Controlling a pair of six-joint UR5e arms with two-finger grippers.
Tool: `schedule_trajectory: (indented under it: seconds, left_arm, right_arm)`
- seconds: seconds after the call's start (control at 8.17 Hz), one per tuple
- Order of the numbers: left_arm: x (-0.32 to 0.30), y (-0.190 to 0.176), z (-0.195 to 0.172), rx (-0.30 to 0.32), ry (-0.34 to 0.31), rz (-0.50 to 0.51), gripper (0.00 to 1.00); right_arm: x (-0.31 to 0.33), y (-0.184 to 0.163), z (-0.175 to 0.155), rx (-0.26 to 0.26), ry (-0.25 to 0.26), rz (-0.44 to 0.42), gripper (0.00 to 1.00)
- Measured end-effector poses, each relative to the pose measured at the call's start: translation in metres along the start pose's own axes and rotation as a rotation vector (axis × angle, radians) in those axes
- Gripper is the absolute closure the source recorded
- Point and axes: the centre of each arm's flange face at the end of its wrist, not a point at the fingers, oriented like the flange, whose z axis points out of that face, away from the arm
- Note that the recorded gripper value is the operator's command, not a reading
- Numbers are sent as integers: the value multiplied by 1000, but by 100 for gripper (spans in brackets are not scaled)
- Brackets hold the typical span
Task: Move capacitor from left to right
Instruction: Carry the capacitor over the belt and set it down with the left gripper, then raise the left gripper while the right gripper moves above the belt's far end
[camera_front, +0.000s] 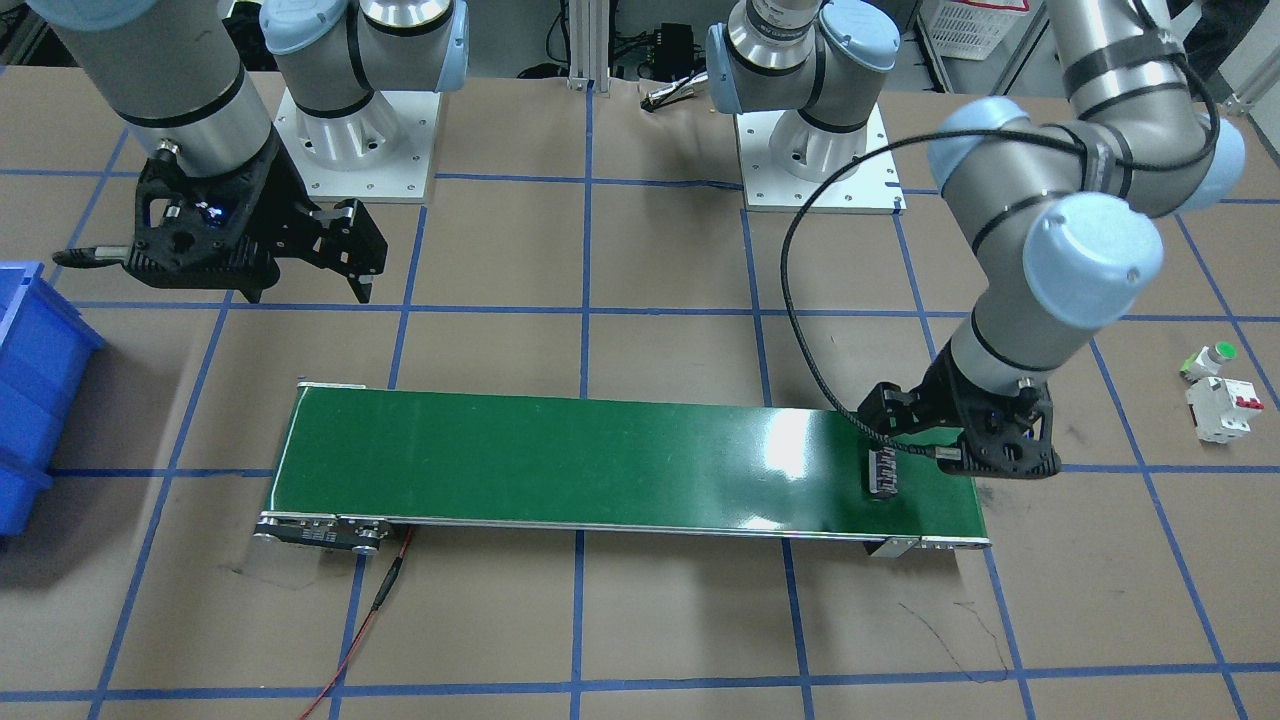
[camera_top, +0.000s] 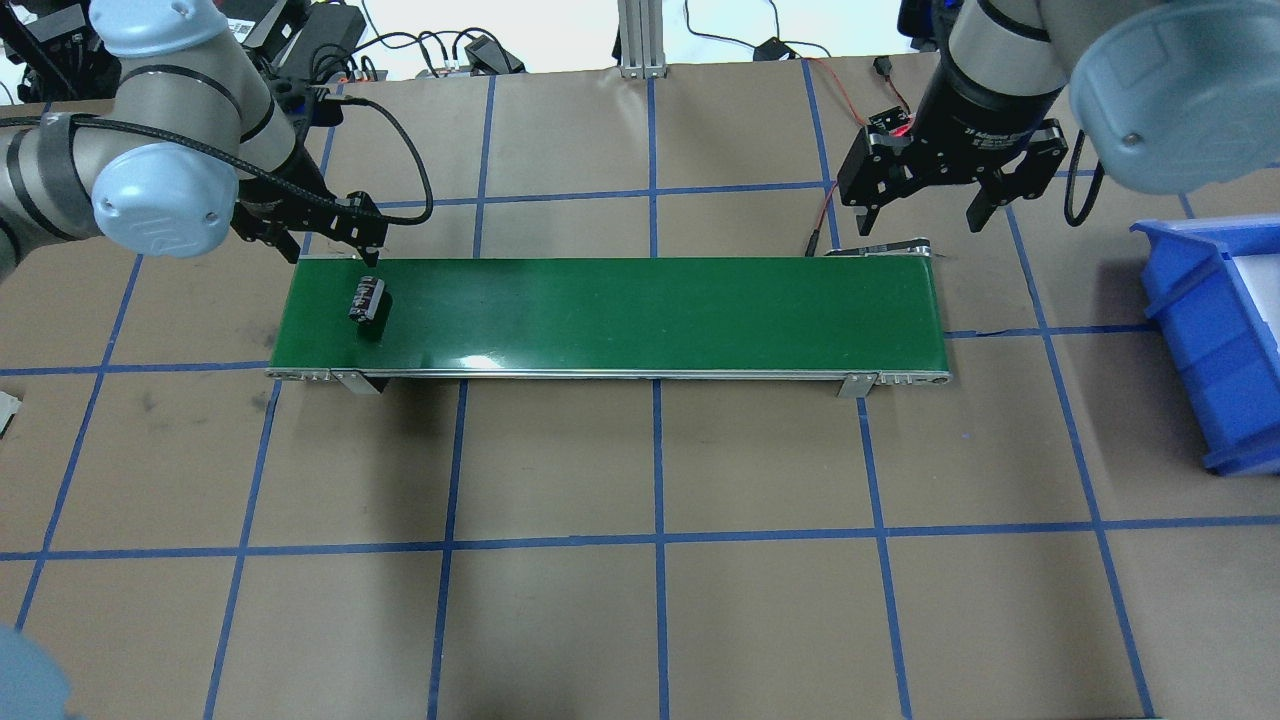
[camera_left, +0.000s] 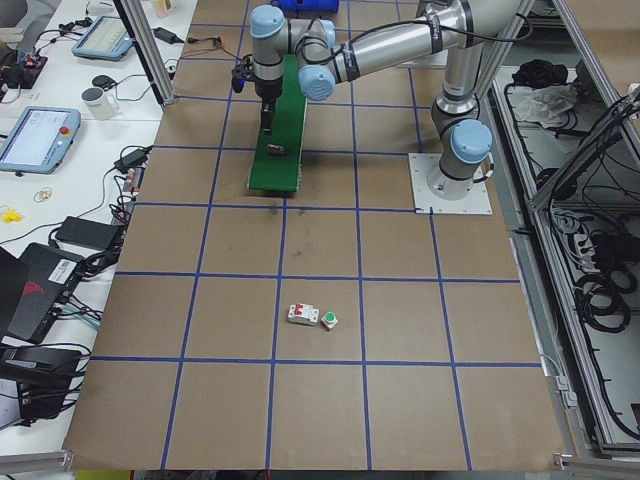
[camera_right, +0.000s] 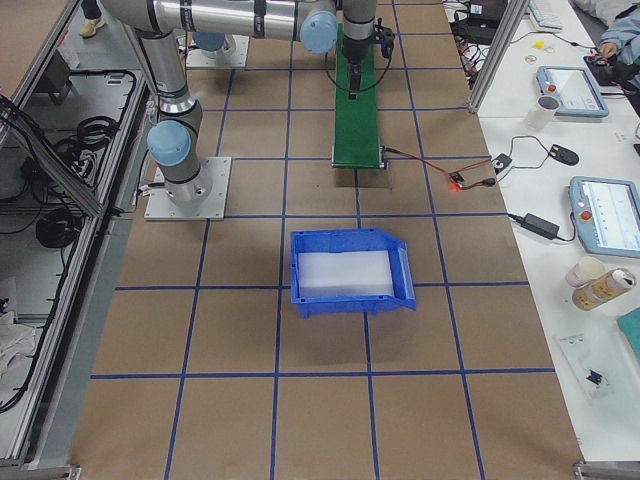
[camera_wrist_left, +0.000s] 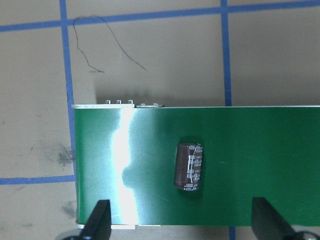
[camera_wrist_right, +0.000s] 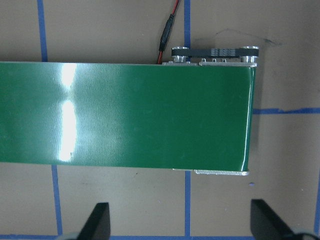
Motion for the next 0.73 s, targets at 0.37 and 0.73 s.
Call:
schedule_trajectory:
  seconds: [0.37,0.73]
  left_arm:
    - [17,25,-68,112,-8,-9,0]
    - [59,45,-97,158,-11,48,0]
  right_arm:
    - [2,-46,80,-18,1,-1,0]
    - [3,-72,136,-23,1,0,0]
